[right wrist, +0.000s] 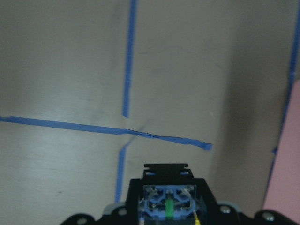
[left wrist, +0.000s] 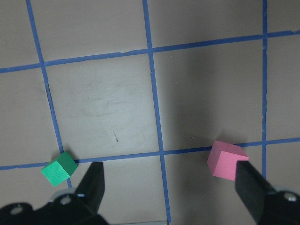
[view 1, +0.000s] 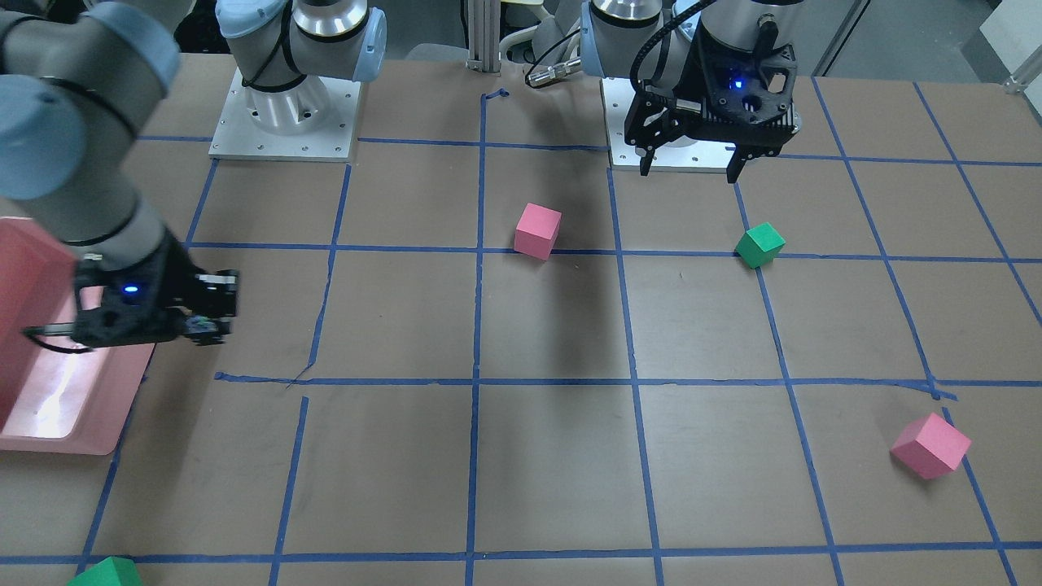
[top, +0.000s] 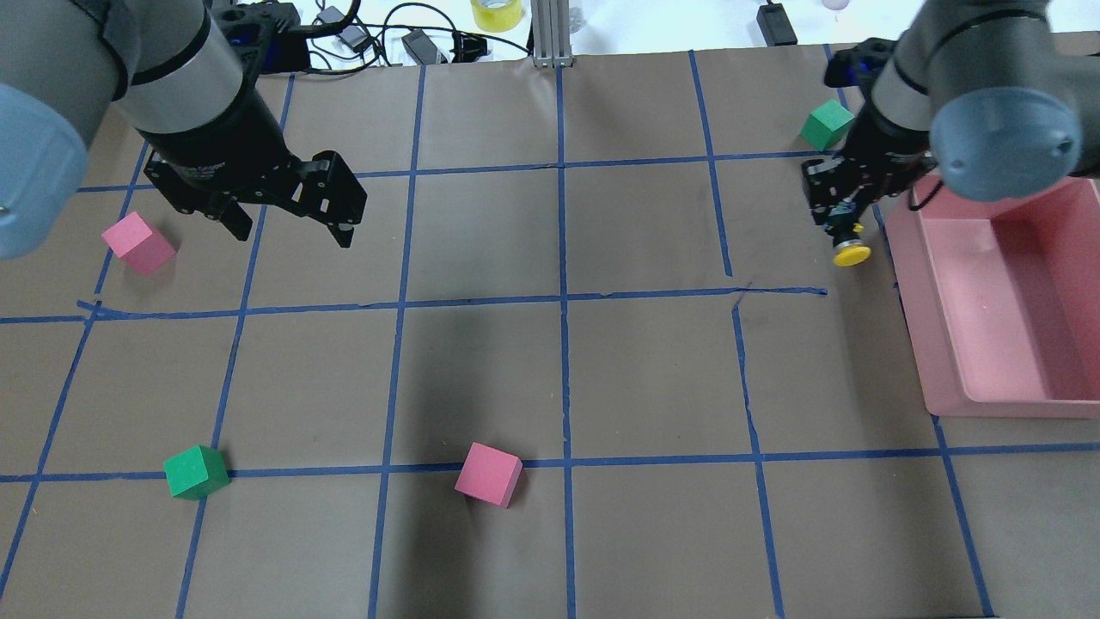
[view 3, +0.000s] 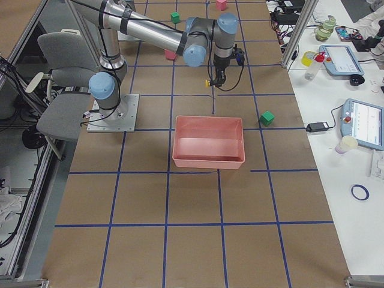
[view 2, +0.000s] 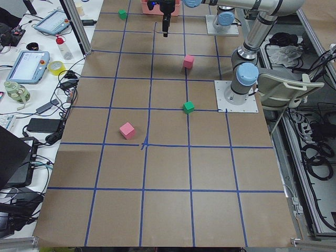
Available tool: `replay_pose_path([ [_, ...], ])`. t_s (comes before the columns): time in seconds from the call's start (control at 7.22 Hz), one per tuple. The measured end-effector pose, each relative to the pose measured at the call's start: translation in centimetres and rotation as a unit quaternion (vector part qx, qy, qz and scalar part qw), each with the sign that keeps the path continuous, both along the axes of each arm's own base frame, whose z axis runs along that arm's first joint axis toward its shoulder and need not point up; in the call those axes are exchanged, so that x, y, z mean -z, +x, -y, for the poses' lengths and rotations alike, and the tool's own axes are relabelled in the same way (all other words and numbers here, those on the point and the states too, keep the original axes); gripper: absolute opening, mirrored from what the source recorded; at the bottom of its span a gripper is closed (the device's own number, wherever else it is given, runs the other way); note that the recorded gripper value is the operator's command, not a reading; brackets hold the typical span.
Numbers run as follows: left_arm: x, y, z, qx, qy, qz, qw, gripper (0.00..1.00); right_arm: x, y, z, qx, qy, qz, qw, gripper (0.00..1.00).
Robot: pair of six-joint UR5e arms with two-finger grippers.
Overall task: Align button upright
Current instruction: 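Lift the button out of the bin and carry it toward the table center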
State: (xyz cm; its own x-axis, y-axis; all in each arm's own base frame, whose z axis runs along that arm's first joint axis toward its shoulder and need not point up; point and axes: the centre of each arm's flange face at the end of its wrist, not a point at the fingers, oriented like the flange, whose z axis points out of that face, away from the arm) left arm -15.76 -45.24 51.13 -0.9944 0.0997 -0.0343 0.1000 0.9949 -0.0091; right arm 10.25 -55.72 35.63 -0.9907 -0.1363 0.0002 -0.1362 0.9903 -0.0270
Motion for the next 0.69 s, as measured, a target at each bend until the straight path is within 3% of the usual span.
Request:
replay_pose_path([
  [0.28,0.0,0.0,0.0,0.000,0.000,0.000,1.0000,1.00,2.1,11.0,-1.3,-0.011,-0.012,0.006,0.9998,0.00],
  [0.69,-0.5,0.2,0.6,-0.002,-0.014,0.017,0.9998,1.00,7.3,21.9,-3.3,0.033,-0.023,0.018,0.9990,0.00],
])
